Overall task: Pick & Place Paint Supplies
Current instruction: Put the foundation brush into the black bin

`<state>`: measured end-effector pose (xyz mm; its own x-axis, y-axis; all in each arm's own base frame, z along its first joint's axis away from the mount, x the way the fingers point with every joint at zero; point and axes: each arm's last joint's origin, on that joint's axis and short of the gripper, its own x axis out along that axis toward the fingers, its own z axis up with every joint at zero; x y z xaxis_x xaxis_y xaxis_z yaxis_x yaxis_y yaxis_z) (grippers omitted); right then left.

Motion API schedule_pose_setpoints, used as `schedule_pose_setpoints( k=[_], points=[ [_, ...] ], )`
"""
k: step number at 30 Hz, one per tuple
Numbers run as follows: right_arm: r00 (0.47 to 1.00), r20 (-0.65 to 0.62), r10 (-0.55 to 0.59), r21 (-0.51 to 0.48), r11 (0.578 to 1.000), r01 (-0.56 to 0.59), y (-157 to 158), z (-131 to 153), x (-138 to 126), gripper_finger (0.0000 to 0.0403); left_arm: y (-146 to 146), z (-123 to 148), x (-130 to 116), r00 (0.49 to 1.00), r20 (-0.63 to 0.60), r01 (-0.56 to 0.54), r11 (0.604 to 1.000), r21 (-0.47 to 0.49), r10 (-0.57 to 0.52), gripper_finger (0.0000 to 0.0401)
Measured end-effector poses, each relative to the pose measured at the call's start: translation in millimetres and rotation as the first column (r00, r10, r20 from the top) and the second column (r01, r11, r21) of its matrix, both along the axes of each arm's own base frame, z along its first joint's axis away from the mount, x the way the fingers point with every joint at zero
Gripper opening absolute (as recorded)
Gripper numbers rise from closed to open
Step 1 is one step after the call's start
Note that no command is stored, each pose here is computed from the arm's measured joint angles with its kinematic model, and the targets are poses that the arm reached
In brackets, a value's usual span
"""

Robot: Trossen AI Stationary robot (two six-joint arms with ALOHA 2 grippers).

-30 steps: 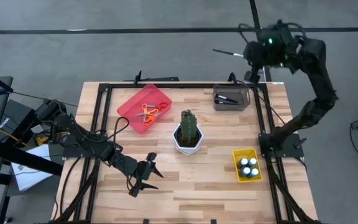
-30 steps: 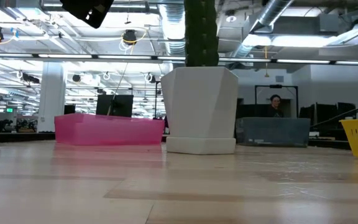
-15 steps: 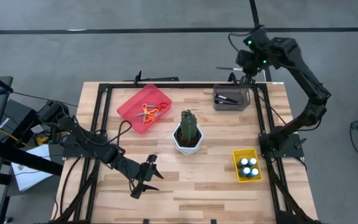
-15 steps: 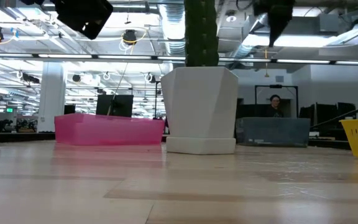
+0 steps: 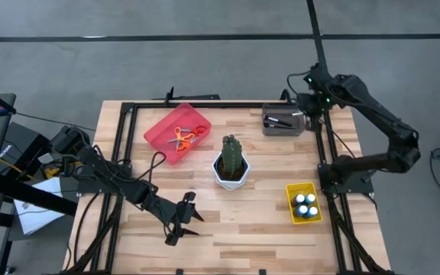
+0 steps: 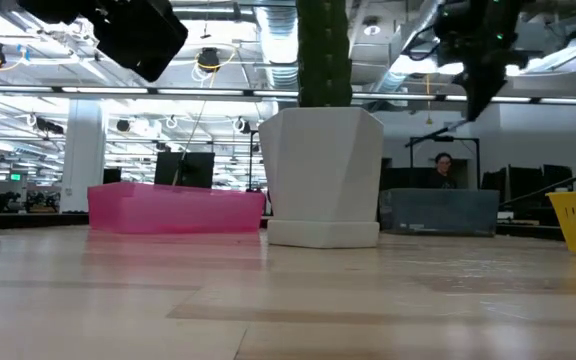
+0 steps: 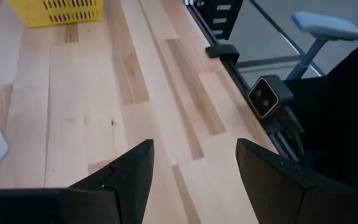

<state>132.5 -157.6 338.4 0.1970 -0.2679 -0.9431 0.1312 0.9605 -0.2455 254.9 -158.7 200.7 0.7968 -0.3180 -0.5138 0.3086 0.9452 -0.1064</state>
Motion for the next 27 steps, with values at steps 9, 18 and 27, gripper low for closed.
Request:
schedule_pose_setpoints(
  k=[9, 18, 27],
  points=[
    [0.996, 0.077, 0.049, -0.091, 0.995, -0.042, 8.3, -43.0, -10.6, 0.0000, -0.2, 2.9, 1.9, 0.999, 0.034, 0.005, 1.000, -0.007, -0.005, 0.0222],
    [0.994, 0.109, -0.011, -0.109, 0.994, 0.023, -4.7, -86.4, -19.0, 0.0000, -0.1, 2.8, 1.9, 0.999, 0.034, 0.007, 1.000, -0.004, -0.006, 0.0222],
    [0.990, 0.138, -0.015, -0.121, 0.992, 0.032, -10.5, -104.4, -18.0, 0.0000, 0.0, 2.8, 1.9, 0.999, 0.035, 0.008, 1.000, -0.003, -0.008, 0.0222]
  ],
)
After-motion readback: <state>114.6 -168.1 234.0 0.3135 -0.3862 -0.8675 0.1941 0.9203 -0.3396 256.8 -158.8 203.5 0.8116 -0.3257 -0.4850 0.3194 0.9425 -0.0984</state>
